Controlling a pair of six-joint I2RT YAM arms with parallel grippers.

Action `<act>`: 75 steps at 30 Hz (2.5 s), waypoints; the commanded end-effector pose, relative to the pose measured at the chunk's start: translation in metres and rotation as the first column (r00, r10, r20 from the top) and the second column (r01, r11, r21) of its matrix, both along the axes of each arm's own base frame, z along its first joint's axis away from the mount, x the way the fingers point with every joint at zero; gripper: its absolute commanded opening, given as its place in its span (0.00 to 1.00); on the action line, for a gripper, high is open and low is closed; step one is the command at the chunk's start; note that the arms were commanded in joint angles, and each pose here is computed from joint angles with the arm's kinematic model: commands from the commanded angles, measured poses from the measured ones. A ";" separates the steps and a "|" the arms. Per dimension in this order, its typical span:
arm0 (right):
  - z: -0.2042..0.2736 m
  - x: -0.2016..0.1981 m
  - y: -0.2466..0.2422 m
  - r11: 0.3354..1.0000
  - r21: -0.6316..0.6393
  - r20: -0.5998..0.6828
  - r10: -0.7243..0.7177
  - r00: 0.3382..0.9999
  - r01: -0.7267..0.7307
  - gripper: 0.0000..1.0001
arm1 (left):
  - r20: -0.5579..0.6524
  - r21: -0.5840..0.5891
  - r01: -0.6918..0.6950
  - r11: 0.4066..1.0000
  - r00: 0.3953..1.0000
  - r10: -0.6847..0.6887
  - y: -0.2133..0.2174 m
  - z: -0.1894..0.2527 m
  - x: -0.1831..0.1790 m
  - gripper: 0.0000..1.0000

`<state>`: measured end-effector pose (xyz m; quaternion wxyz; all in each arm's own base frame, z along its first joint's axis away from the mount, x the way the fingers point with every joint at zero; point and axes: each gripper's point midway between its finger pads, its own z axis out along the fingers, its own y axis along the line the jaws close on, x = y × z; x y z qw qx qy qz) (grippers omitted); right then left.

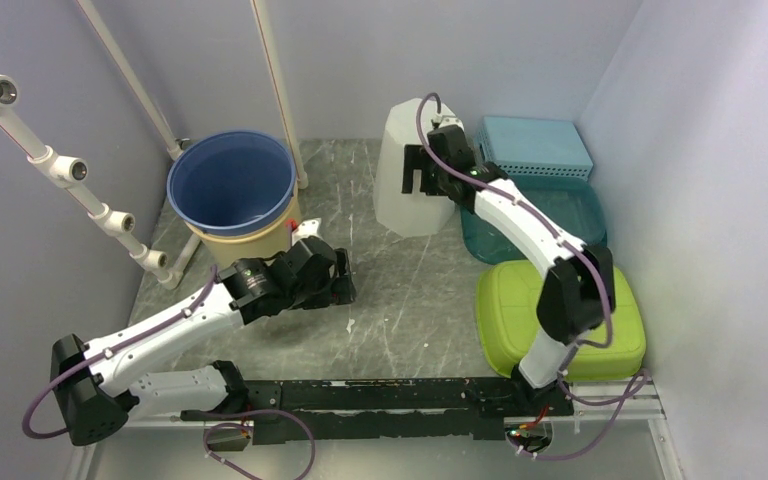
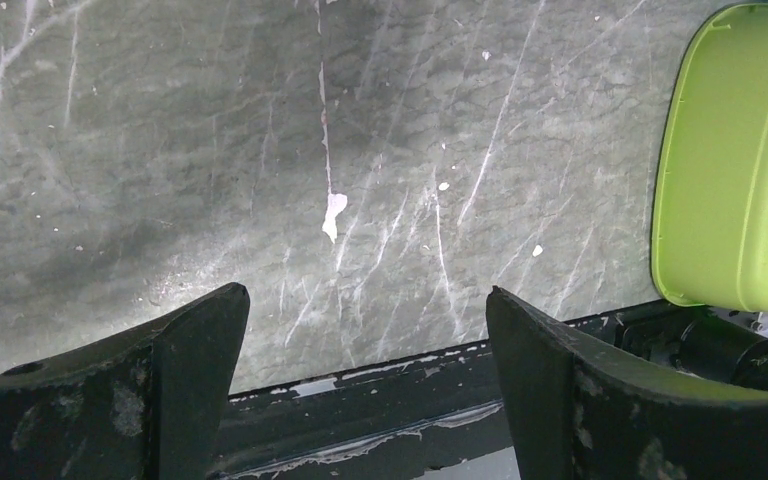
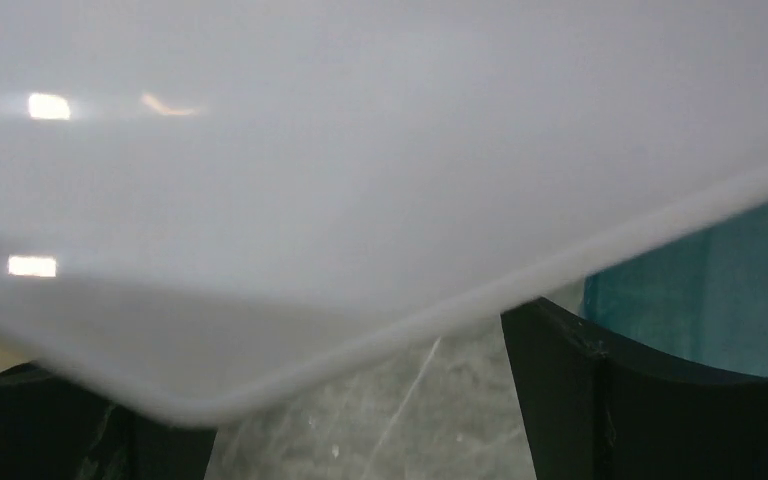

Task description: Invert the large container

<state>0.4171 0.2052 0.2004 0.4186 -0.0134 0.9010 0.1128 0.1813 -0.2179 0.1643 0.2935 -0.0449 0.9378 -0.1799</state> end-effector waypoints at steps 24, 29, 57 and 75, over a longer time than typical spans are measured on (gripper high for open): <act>0.055 0.061 0.005 0.954 0.294 0.112 0.019 0.993 -0.051 1.00 | 0.045 -0.006 -0.033 0.999 0.998 0.034 0.011 0.022 0.002 0.94; 0.080 0.015 0.035 0.855 0.471 0.132 0.176 0.975 -0.218 0.97 | 0.027 0.023 -0.058 0.998 0.998 0.057 0.016 0.010 0.001 0.94; 0.121 -0.051 0.257 0.831 0.310 0.146 0.439 0.887 -0.462 0.79 | -0.062 0.048 -0.316 0.948 0.946 0.318 0.079 -0.052 -0.033 0.87; 0.123 -0.037 0.232 0.897 0.260 0.194 0.313 0.930 -0.357 0.17 | 0.036 -0.090 -0.116 0.989 0.992 0.120 0.038 0.016 -0.018 0.85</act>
